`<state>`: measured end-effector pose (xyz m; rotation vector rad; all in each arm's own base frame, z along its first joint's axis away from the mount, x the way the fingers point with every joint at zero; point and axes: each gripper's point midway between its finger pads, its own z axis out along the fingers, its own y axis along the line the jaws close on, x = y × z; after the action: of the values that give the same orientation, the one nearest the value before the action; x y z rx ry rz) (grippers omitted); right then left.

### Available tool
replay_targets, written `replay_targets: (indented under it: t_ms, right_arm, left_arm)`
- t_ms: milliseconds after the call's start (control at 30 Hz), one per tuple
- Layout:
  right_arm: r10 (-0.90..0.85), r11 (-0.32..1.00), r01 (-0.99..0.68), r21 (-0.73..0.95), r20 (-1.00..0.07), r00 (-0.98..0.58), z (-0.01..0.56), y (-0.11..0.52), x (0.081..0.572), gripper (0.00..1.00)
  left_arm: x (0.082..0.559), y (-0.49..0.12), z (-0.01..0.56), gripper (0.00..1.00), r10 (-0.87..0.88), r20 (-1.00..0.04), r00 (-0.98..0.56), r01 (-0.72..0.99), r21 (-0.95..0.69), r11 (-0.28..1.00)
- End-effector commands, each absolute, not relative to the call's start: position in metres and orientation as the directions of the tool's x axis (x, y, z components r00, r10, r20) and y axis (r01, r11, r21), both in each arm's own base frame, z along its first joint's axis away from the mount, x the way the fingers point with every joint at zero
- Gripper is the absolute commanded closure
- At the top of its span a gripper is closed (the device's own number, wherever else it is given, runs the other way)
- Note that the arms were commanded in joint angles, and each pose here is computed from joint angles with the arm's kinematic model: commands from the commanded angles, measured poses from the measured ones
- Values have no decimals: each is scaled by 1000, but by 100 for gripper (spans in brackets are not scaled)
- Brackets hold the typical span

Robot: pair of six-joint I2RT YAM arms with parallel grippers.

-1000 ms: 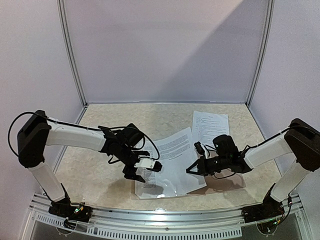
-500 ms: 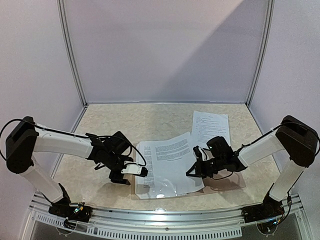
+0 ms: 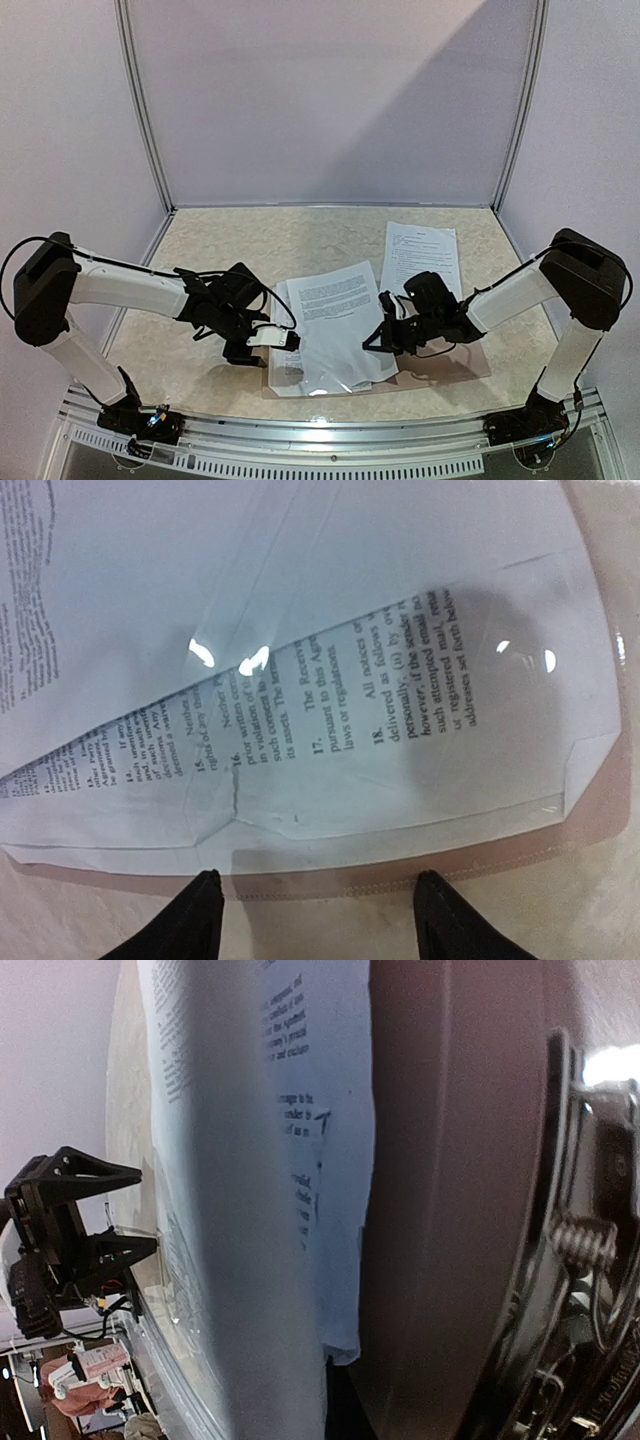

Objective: Put the files into the folder
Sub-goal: Insert the folder to form pockets on the folder.

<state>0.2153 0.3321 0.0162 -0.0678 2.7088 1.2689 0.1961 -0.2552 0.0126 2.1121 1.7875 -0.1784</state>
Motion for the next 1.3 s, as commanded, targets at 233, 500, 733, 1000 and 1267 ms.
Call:
replay_targets:
  t_ms: [233,500,733,1000,1267]
  right_arm:
    - [39,654,-141,743,-219,-975,27,354,242,100]
    - [-139,565,-269,780,-232,-963,35,369,216,100]
    - [-266,504,-370,781,-267,-926,39,376,186,100]
    - [-178,541,-302,785,-244,-953,35,378,199,100]
    - [-84,642,-242,727,-247,-965,26,372,221,99]
  left_arm:
    - [185,-239,-15,34,949,-256,182,977,160,-144]
    - [187,-231,-20,34,955,-220,199,970,183,-160]
    - [186,-231,-21,34,955,-220,199,971,176,-162]
    - [184,-233,-20,34,953,-234,190,974,167,-153]
    - [183,-229,-23,34,956,-229,186,974,168,-149]
